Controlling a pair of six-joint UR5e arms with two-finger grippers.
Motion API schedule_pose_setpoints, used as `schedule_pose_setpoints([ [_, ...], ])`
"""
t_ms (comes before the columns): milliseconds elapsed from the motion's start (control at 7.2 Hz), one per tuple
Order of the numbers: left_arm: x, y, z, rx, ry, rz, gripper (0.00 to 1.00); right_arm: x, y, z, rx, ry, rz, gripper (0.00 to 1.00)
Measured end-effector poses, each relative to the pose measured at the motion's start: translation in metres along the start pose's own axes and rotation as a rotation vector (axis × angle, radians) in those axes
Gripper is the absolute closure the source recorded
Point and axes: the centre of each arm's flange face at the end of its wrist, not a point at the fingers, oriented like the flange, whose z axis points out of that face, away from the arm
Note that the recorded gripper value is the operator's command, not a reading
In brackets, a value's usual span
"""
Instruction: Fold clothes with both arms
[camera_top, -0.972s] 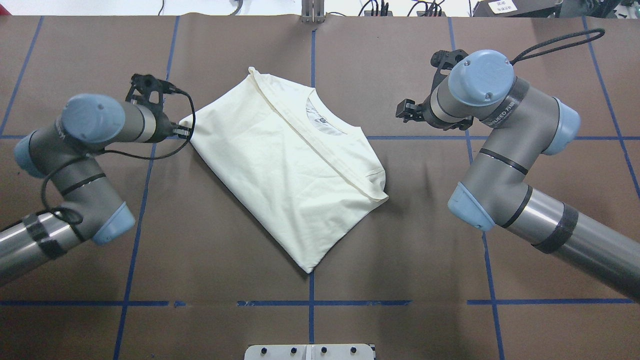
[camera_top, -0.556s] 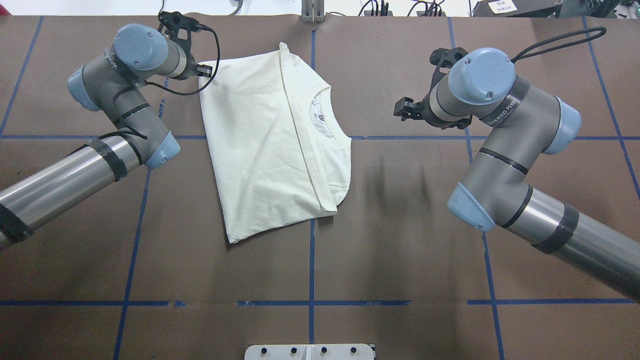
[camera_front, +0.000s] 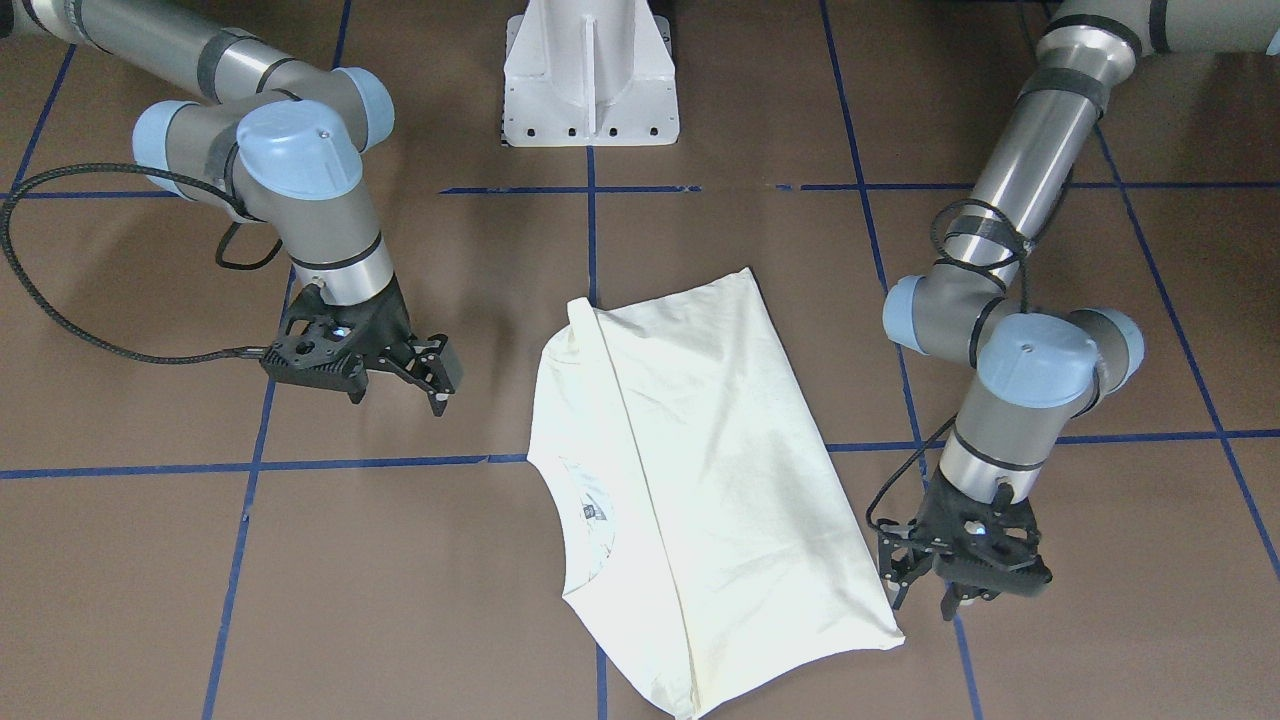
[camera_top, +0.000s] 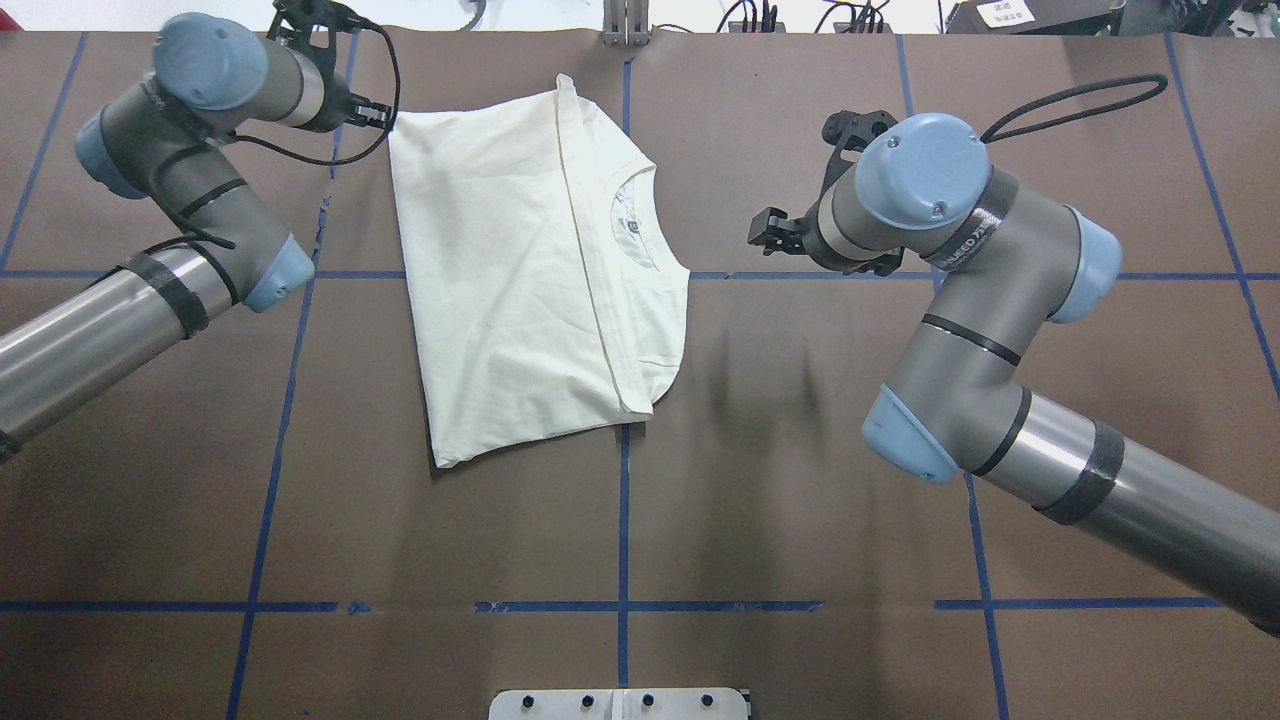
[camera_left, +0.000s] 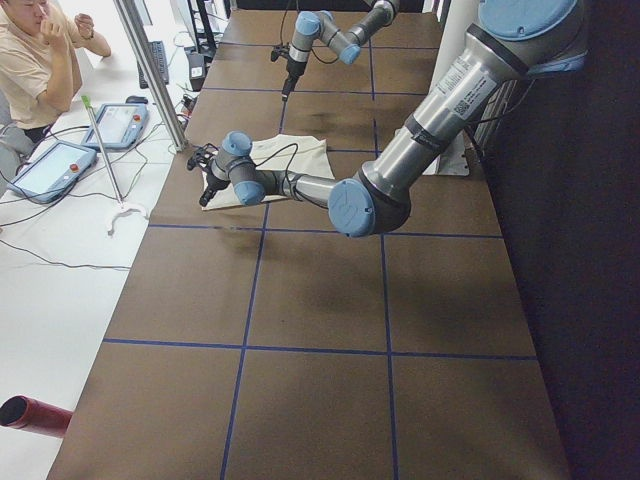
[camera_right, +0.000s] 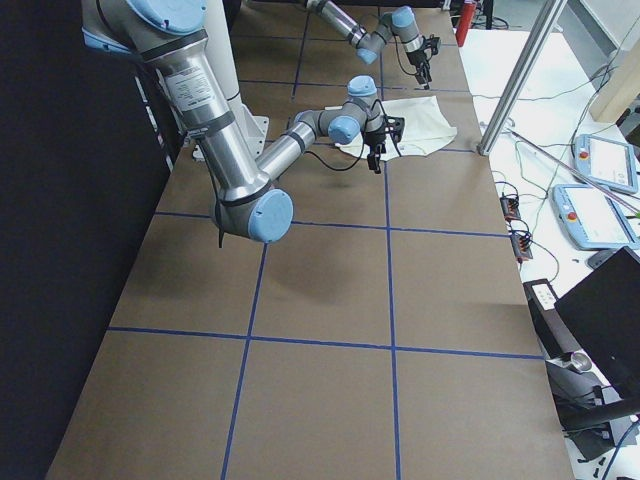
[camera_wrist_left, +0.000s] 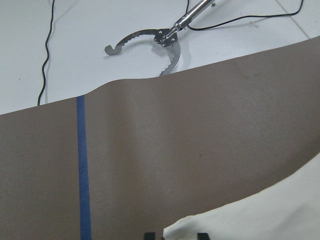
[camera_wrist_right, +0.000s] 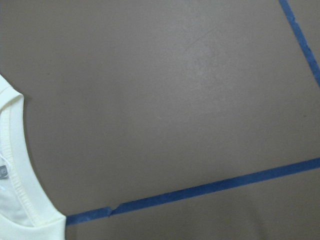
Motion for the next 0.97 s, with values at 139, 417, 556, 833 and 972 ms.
schedule_pose_setpoints([
  [139, -0.009, 0.008, -0.018, -0.003, 0.043, 0.015, 0.00, -0.025, 0.011, 0.004, 0.002, -0.012, 0.025, 0.12],
  [417, -0.014, 0.016, -0.032, -0.002, 0.071, 0.024, 0.00, -0.065, 0.028, 0.028, 0.037, -0.013, 0.026, 0.23],
  [556, -0.014, 0.017, -0.033, -0.001, 0.073, 0.024, 0.00, -0.076, 0.035, 0.045, 0.042, -0.006, 0.019, 0.27],
  [833, -0.013, 0.017, -0.033, -0.002, 0.075, 0.019, 0.00, -0.086, 0.056, 0.067, 0.039, 0.009, -0.002, 0.28],
  [972, -0.013, 0.018, -0.033, -0.003, 0.075, 0.018, 0.00, -0.089, 0.067, 0.072, 0.038, 0.012, -0.012, 0.29],
])
